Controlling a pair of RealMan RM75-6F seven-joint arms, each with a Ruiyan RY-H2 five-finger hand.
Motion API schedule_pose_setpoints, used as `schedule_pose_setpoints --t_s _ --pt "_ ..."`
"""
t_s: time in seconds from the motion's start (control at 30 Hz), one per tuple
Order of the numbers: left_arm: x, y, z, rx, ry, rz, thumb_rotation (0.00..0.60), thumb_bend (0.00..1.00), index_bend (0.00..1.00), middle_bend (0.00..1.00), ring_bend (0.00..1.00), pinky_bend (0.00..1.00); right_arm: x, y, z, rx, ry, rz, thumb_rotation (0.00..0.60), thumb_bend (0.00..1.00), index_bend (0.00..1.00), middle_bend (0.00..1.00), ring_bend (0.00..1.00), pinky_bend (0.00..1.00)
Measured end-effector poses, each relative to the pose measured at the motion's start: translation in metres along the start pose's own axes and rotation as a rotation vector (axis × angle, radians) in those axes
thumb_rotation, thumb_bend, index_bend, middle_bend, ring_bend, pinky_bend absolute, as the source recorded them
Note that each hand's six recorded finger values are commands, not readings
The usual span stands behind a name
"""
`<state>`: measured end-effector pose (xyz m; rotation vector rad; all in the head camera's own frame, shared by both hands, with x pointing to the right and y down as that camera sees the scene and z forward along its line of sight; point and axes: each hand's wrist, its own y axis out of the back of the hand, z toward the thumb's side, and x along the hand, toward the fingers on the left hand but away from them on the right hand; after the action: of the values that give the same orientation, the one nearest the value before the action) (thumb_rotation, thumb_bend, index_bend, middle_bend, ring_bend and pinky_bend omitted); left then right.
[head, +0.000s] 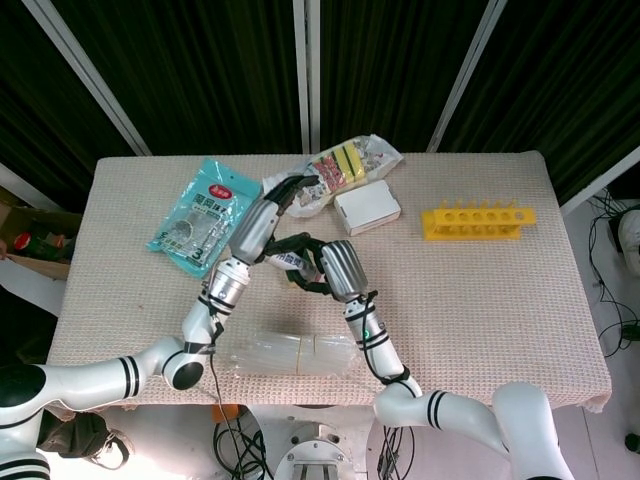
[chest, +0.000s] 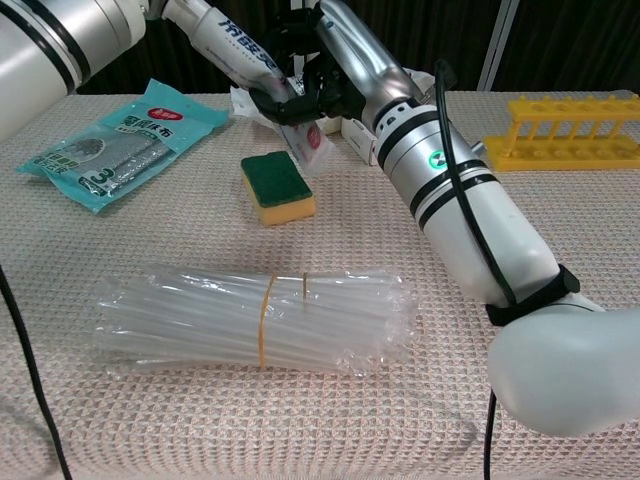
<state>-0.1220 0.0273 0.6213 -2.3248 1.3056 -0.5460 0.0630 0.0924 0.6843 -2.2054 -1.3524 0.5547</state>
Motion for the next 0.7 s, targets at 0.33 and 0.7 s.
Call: schedule_pose_setpoints --t_s 0.33,0.7 --pt "0.001 -0.005 0.005 -0.116 -0.004 0.0 0.0 0.0 0.11 0.16 0.1 0.17 0.0 -0.001 0.002 -0.024 0.02 -0.013 0.6 0.63 1.0 0.89 0.81 0.96" --pt "-0.003 -0.015 0.008 -0.125 -0.031 0.002 0.0 0.0 0.11 0.17 0.1 0.17 0.0 -0.004 0.004 -0.05 0.032 -0.023 0.6 0.63 1.0 0.89 0.81 0.96"
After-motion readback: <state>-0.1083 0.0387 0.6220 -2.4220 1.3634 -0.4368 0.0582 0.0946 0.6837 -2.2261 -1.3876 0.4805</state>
